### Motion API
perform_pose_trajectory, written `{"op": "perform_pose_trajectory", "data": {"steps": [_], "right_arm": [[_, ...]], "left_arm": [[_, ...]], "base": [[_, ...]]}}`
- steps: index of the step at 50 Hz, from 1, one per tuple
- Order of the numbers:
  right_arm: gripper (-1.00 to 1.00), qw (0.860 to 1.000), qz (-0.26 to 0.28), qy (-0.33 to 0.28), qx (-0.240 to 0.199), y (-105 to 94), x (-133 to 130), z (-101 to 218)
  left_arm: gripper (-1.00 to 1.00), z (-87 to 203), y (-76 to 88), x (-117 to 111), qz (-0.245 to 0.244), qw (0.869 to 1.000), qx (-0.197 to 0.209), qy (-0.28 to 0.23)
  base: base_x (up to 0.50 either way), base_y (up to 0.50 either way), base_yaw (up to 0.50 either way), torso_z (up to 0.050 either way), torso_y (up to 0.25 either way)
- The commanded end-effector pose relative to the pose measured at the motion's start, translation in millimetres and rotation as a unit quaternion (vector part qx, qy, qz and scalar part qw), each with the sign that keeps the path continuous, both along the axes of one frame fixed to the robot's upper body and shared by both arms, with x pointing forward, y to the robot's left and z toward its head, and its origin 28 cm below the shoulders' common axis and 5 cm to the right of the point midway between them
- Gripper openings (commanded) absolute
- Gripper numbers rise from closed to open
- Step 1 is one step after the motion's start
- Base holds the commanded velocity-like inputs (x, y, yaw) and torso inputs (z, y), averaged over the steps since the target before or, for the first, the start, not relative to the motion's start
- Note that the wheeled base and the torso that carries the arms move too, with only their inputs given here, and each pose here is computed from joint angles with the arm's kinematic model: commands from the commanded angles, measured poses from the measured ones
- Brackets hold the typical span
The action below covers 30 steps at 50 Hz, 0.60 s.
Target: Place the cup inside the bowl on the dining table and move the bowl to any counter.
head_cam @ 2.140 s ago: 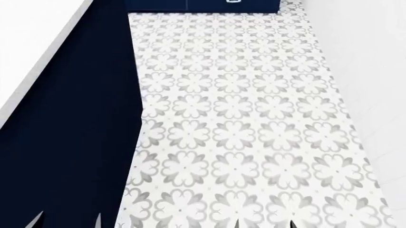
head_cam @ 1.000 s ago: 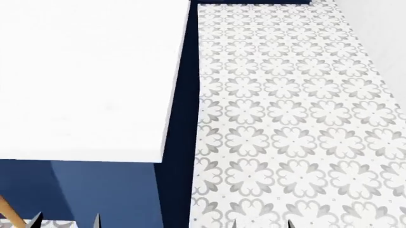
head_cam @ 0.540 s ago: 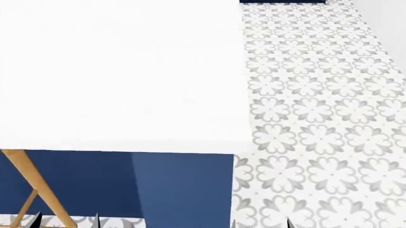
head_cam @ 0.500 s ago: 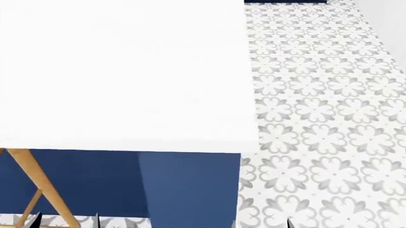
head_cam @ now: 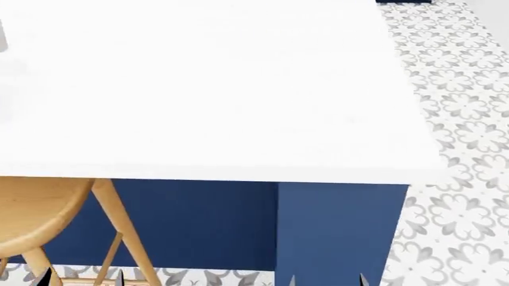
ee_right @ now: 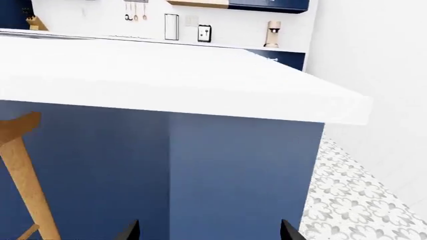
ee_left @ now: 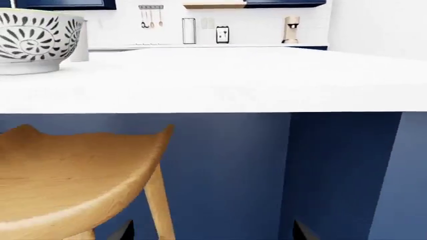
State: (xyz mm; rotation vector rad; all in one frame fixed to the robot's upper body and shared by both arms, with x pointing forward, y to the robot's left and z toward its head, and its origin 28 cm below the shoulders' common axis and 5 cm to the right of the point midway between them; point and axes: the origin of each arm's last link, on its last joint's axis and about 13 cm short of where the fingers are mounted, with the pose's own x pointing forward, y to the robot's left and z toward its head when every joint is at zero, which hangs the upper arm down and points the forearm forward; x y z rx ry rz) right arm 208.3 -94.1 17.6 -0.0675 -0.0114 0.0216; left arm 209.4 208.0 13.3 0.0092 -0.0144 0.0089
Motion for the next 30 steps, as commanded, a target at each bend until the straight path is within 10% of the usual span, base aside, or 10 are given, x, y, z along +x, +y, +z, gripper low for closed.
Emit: {"op": "perform_pose_trajectory", "data": {"steps": [1,30], "right_arm": [[1.00,1.000,0.001,0.001,-0.008,0.1,0.5,-0.6],[1.00,1.000,-0.002,-0.006,-0.013,-0.2,-0.7,0.4]], "left_arm": [[1.00,0.3,-1.1,0.7,0.000,1.000,0.000,0.001],[1.00,0.2,0.0,0.0,0.001,1.000,0.001,0.000]], "base": [[0.00,0.50,0.00,0.000,0.000],[0.00,0.50,0.00,0.000,0.000]]}}
